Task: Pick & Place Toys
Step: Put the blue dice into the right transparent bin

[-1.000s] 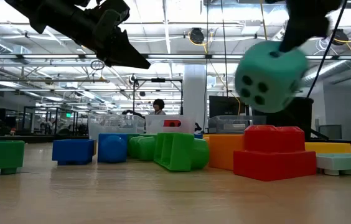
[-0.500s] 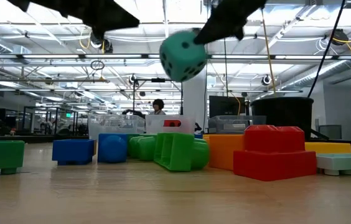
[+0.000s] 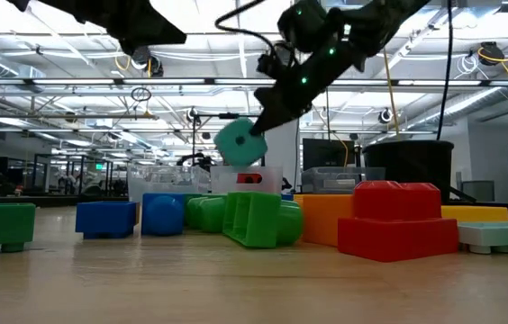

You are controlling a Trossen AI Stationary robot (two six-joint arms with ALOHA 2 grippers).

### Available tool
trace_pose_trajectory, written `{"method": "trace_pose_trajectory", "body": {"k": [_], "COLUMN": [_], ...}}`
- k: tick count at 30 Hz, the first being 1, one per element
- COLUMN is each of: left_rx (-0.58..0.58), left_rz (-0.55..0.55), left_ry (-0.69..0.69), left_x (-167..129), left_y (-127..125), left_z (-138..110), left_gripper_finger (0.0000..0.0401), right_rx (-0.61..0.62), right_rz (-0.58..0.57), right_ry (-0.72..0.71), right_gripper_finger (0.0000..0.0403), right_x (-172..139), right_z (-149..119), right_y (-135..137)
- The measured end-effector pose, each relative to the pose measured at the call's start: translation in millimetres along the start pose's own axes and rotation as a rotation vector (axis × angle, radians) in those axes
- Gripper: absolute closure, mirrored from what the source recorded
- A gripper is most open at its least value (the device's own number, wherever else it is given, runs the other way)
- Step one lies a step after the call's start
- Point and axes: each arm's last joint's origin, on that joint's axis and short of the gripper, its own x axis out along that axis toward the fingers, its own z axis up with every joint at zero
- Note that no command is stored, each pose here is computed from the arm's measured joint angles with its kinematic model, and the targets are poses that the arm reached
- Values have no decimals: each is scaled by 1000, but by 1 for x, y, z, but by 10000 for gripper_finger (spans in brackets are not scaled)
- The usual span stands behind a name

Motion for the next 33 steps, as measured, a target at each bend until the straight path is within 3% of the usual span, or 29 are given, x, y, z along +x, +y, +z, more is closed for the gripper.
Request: {"method": "trace_pose_trajectory", "body": {"k": [6, 23, 27, 33], "left_rx": [9, 14, 10, 8], "left_rz": [22, 37, 45, 50], "left_ry": [38, 56, 59, 62], "left_x": [2, 3, 3, 3], "left_y": [3, 6, 8, 9], "left_z": [-4, -6, -6, -7], "left_gripper_finger": [373, 373, 373, 373], "right_rx": [-10, -97, -114, -136], "right_rz": [-20, -30, -31, -32], "right_ry": [54, 166, 143, 141], "right_gripper_finger": [401, 400, 371, 278], "right_x": [18, 12, 12, 12], "right_z": [-14, -22, -19, -19], "right_y": [-5, -8, -9, -9]}}
